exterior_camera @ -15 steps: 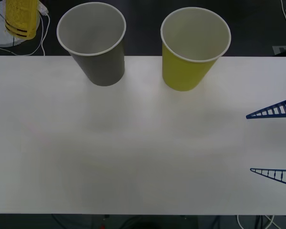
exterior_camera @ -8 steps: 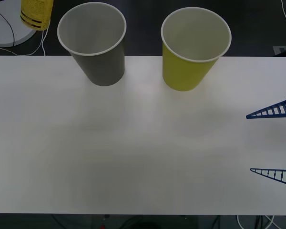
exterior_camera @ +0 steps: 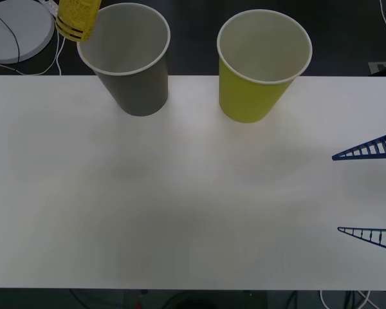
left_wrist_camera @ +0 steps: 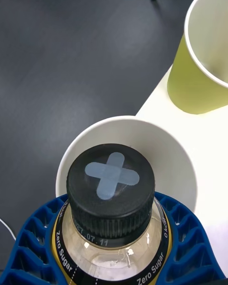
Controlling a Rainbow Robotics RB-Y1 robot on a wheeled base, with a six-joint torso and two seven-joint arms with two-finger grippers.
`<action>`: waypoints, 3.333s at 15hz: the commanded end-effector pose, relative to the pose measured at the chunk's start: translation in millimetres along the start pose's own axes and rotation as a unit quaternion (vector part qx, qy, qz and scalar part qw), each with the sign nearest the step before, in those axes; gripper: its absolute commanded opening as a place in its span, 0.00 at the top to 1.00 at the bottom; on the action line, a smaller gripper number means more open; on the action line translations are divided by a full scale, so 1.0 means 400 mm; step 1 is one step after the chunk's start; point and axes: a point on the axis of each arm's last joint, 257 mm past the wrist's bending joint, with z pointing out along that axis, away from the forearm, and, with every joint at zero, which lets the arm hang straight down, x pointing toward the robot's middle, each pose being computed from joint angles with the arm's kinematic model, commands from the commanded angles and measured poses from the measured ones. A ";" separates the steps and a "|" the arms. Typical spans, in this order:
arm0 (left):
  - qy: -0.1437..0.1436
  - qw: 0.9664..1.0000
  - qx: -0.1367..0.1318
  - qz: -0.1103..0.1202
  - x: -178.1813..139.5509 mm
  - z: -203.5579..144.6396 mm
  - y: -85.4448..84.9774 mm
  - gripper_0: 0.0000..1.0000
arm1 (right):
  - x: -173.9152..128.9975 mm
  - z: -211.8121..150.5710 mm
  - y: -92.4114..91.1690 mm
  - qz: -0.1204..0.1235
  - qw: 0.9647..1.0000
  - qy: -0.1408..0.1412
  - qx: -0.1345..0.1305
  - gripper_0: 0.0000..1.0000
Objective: Put the can into the green bin and the plastic bottle into the gray bin
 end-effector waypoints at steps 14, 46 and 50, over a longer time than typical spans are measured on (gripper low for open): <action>-0.010 1.000 0.017 0.000 -0.044 0.041 -0.042 0.00 | 0.000 0.000 0.000 0.000 1.000 0.000 0.000 0.00; -0.118 0.969 0.208 0.065 0.386 -0.110 -0.204 0.00 | 0.000 0.000 0.000 0.000 1.000 0.000 0.000 0.00; -0.153 0.960 0.220 0.081 0.453 -0.084 -0.258 0.00 | 0.000 0.000 0.000 0.000 1.000 0.000 0.000 0.00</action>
